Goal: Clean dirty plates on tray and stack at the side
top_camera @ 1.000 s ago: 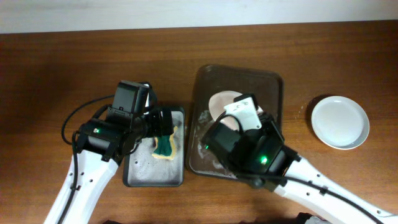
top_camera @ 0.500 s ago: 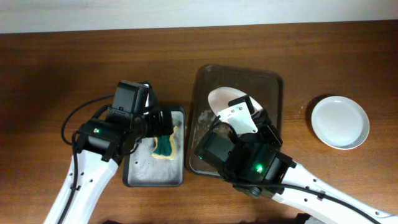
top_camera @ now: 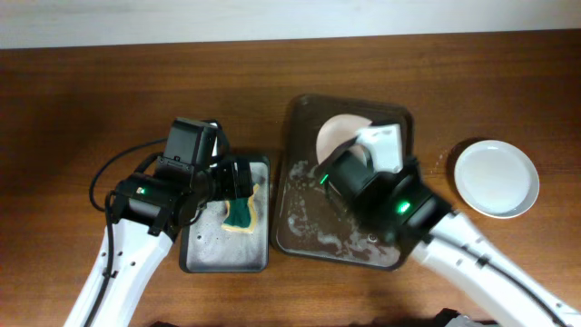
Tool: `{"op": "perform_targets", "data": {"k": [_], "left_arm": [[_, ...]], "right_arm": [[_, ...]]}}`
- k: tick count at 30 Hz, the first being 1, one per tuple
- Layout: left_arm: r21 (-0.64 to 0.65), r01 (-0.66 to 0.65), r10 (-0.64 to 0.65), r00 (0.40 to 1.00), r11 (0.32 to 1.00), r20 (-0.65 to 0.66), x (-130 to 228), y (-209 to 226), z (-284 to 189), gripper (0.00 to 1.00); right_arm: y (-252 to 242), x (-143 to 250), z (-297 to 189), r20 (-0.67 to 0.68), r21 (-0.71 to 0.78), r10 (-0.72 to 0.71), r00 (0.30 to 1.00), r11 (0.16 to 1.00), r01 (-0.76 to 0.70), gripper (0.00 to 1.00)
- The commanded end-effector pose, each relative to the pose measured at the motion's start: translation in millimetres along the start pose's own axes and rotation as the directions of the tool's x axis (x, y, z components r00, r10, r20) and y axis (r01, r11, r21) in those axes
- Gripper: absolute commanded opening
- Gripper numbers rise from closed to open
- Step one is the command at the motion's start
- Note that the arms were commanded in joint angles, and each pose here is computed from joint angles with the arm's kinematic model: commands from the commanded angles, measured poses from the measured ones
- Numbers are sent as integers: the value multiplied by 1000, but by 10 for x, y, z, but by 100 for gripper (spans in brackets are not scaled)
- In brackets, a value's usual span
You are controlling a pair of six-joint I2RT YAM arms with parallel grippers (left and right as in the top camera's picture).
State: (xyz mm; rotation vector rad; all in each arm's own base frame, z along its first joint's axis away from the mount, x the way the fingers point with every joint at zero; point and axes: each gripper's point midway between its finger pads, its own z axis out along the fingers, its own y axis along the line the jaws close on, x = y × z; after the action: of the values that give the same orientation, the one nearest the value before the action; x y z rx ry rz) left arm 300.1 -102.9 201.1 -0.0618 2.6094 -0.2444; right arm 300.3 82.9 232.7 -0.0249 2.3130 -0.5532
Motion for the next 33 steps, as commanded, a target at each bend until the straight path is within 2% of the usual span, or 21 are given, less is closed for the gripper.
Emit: {"op": "perform_targets", "data": {"k": [1, 3, 4, 6, 8, 12, 14, 16, 17, 18, 20, 22, 23, 24, 26, 28, 30, 31, 32, 33], "left_arm": [[-7, -10, 11, 1000, 1000, 21, -45, 22, -50, 99], [-7, -10, 11, 1000, 1000, 21, -45, 22, -50, 99], [-7, -10, 11, 1000, 1000, 21, -45, 22, -50, 99], [-7, -10, 10, 1000, 1000, 21, -46, 24, -50, 99], [-7, -10, 11, 1000, 1000, 21, -45, 22, -50, 99], [-7, -10, 11, 1000, 1000, 21, -45, 22, -50, 99], [-7, -10, 11, 1000, 1000, 21, -45, 22, -50, 99], [-7, -10, 11, 1000, 1000, 21, -45, 22, -50, 99], [-7, -10, 11, 1000, 1000, 21, -45, 22, -50, 99], [-7, -10, 11, 1000, 1000, 21, -45, 22, -50, 99], [-7, -10, 11, 1000, 1000, 21, -45, 22, -50, 99], [-7, -10, 11, 1000, 1000, 21, -45, 22, -50, 99], [-7, -10, 11, 1000, 1000, 21, -45, 22, -50, 99], [-7, -10, 11, 1000, 1000, 21, -45, 22, -50, 99], [-7, -10, 11, 1000, 1000, 21, -45, 22, -50, 99], [-7, -10, 11, 1000, 1000, 21, -45, 22, -50, 99], [-7, -10, 10, 1000, 1000, 21, -46, 24, -50, 99], [-6, -10, 11, 1000, 1000, 21, -46, 22, -50, 99], [-7, -10, 11, 1000, 1000, 21, -45, 22, -50, 99], [-7, -10, 11, 1000, 1000, 21, -45, 22, -50, 99]], "right_arm": [[-57, 68, 390, -225, -215, 209, 952, 942, -257, 4], [-348, 10, 668, -333, -345, 345, 877, 822, -454, 4], [-714, 26, 859, -382, -339, 474, 793, 727, -597, 4], [-1282, 176, 1099, -402, -257, 622, 672, 627, -735, 4], [-1946, 547, 1388, -388, -96, 757, 526, 534, -840, 4], [-2390, 1195, 1838, -421, 94, 841, 341, 414, -905, 4], [-2323, 1490, 2061, -487, 152, 829, 274, 389, -909, 4], [-2193, 1637, 2189, -540, 171, 802, 254, 400, -900, 4], [-2164, 1671, 2219, -551, 177, 797, 246, 400, -899, 7], [-2182, 1658, 2221, -544, 176, 803, 244, 394, -902, 36], [-2282, 1420, 2122, -511, 118, 807, 296, 407, -906, 61], [-2356, 949, 1812, -446, -8, 784, 433, 480, -877, 63], [-2329, 697, 1595, -408, -73, 776, 480, 496, -865, 63], [-2226, 378, 1297, -354, -178, 750, 559, 533, -827, 63], [-2027, 35, 834, -267, -284, 707, 655, 592, -754, 63], [-1628, -254, 174, -159, -430, 604, 781, 670, -605, 63], [-1201, -398, -509, -34, -579, 493, 869, 699, -419, 66], [-1067, -427, -746, 22, -629, 455, 890, 699, -341, 70], [-969, -435, -961, 66, -668, 433, 899, 688, -282, 99], [-892, -421, -1141, 100, -700, 416, 904, 675, -233, 99]]}}
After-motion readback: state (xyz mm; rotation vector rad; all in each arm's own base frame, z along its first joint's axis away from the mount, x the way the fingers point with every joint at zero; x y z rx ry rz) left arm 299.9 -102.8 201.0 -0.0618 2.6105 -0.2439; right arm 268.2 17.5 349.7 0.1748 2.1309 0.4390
